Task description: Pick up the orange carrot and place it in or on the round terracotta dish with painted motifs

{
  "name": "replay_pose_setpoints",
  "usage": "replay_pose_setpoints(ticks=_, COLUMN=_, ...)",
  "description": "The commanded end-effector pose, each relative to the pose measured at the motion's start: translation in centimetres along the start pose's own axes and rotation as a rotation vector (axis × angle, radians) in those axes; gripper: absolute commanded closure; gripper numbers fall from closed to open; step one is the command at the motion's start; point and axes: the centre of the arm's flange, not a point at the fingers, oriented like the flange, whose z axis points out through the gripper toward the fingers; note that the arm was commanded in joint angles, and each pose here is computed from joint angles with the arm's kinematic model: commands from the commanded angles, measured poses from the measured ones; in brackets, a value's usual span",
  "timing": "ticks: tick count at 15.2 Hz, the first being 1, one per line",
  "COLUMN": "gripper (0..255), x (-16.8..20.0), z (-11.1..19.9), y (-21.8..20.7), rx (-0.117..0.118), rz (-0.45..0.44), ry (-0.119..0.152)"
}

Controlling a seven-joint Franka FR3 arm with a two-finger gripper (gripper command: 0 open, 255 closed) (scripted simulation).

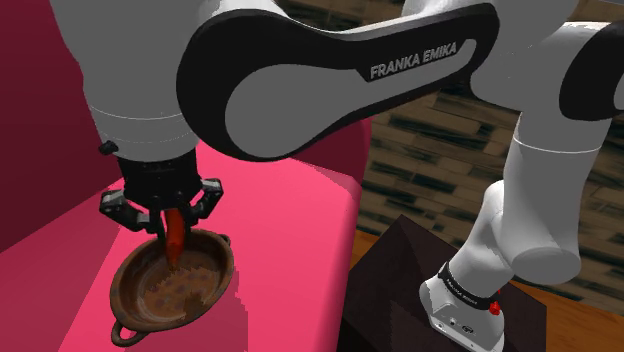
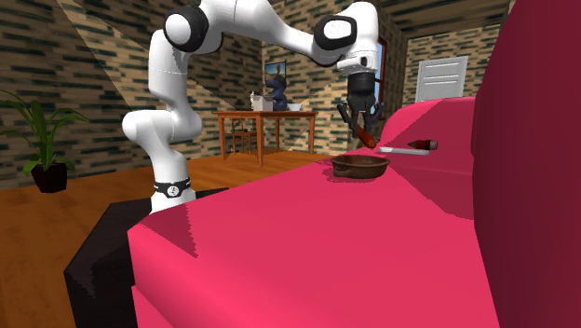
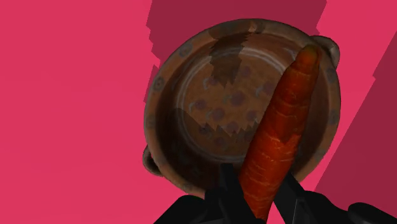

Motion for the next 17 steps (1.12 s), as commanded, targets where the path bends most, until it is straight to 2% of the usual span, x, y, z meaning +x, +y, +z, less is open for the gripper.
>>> replay_pose_setpoints(ticks=1, gripper=255, x=-1.5, z=0.6, y=-0.6, rx=0.000, rz=0.001, ry=0.000)
replay_pose_setpoints(ticks=12, gripper=255, x=-2.1, z=6.4, y=-0.5, rx=0.000, rz=0.001, ry=0.000)
replay_pose_setpoints(ticks=17, gripper=255, x=-2.1, z=6.7, y=-0.5, rx=0.000, rz=0.001, ry=0.000)
